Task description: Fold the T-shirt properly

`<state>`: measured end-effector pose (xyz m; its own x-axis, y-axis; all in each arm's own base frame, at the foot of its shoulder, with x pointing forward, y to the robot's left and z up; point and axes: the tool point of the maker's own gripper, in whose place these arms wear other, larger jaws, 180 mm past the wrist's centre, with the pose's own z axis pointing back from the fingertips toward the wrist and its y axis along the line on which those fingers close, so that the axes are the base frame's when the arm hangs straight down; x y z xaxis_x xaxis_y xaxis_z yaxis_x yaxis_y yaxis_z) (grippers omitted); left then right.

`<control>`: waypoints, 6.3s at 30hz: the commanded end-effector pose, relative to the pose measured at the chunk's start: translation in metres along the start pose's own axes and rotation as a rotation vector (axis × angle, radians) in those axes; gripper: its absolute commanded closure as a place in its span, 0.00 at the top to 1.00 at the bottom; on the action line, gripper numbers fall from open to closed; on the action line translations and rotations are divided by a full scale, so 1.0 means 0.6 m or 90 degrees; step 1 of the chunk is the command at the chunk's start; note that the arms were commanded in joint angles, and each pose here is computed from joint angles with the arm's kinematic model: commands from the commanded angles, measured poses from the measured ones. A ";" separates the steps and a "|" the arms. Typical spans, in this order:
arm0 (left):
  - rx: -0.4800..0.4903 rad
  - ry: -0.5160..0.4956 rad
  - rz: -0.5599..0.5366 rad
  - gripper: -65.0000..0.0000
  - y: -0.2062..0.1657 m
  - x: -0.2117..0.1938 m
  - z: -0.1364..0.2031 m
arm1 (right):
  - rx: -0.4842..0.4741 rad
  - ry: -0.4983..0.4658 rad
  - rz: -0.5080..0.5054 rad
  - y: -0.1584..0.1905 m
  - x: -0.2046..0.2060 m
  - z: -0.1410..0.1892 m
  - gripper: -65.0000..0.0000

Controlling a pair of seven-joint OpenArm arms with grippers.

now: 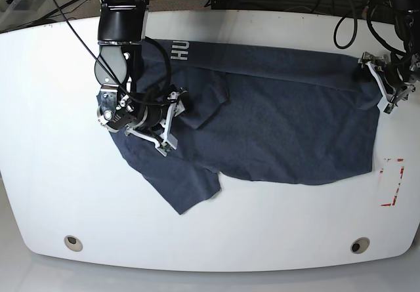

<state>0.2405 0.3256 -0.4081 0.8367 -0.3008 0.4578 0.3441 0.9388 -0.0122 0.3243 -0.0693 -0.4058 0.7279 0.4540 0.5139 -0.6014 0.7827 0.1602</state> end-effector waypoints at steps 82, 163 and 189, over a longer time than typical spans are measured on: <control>0.038 0.004 0.015 0.75 0.026 -0.019 0.027 | -0.167 0.037 -0.154 -0.063 -0.243 0.192 0.61; 0.150 -0.228 0.098 0.86 0.089 0.198 0.053 | -0.115 -0.183 -0.289 -0.331 0.017 0.070 0.66; 0.125 -0.281 0.310 0.86 0.129 0.245 -0.044 | -0.034 -0.149 -0.226 -0.227 0.064 -0.012 0.06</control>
<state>0.3859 0.3417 -0.3856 0.6578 0.2261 0.7184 -0.1509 0.9741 -0.1684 0.4292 -0.1512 -0.4226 0.7945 0.0309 0.6065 -0.2955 0.8922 0.3415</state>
